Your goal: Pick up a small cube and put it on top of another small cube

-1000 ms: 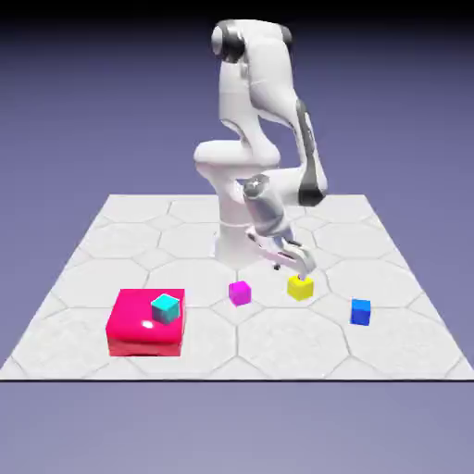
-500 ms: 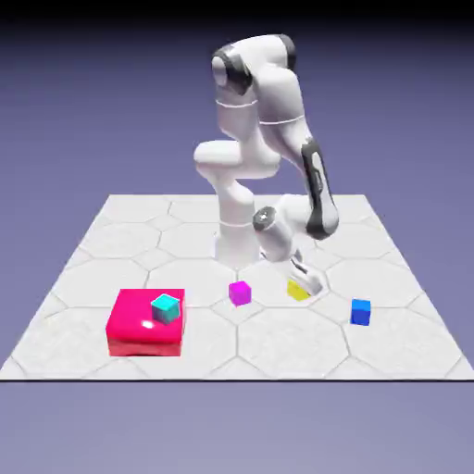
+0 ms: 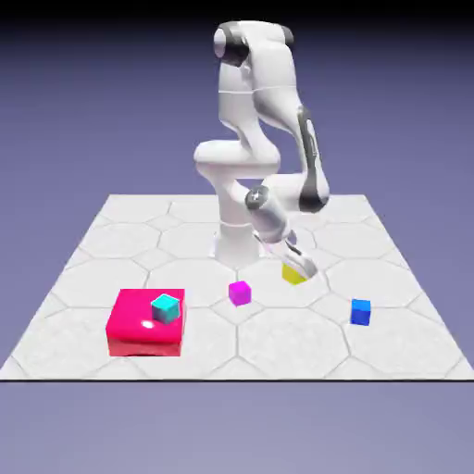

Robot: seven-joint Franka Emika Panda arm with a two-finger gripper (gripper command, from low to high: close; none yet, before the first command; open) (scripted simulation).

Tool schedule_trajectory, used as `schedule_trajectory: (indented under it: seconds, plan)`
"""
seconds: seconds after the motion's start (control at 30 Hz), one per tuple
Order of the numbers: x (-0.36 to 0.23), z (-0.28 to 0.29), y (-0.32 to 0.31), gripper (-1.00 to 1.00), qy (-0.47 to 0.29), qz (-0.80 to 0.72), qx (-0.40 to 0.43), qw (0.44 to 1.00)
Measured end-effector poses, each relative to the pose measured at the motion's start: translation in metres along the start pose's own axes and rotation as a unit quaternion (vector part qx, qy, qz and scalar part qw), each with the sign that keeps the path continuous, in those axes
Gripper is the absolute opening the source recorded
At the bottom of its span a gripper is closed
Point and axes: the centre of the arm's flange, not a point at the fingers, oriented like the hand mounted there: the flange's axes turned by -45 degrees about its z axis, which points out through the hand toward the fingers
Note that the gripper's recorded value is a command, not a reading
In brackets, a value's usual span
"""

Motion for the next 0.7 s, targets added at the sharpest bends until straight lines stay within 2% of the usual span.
schedule_trajectory:
  seconds: [0.33, 0.4, 0.57, 0.6, 0.7]
  plan:
    - [-0.054, -0.02, -0.138, -1.0, 0.001, -0.046, -0.016, 0.999]
    - [-0.058, -0.023, -0.147, -1.0, 0.002, -0.049, -0.013, 0.999]
    - [-0.05, 0.035, -0.147, -1.0, 0.001, -0.049, -0.013, 0.999]
    - [-0.049, 0.044, -0.146, 1.0, 0.002, -0.049, -0.014, 0.999]
    - [-0.05, 0.031, -0.147, 1.0, 0.001, -0.049, -0.013, 0.999]
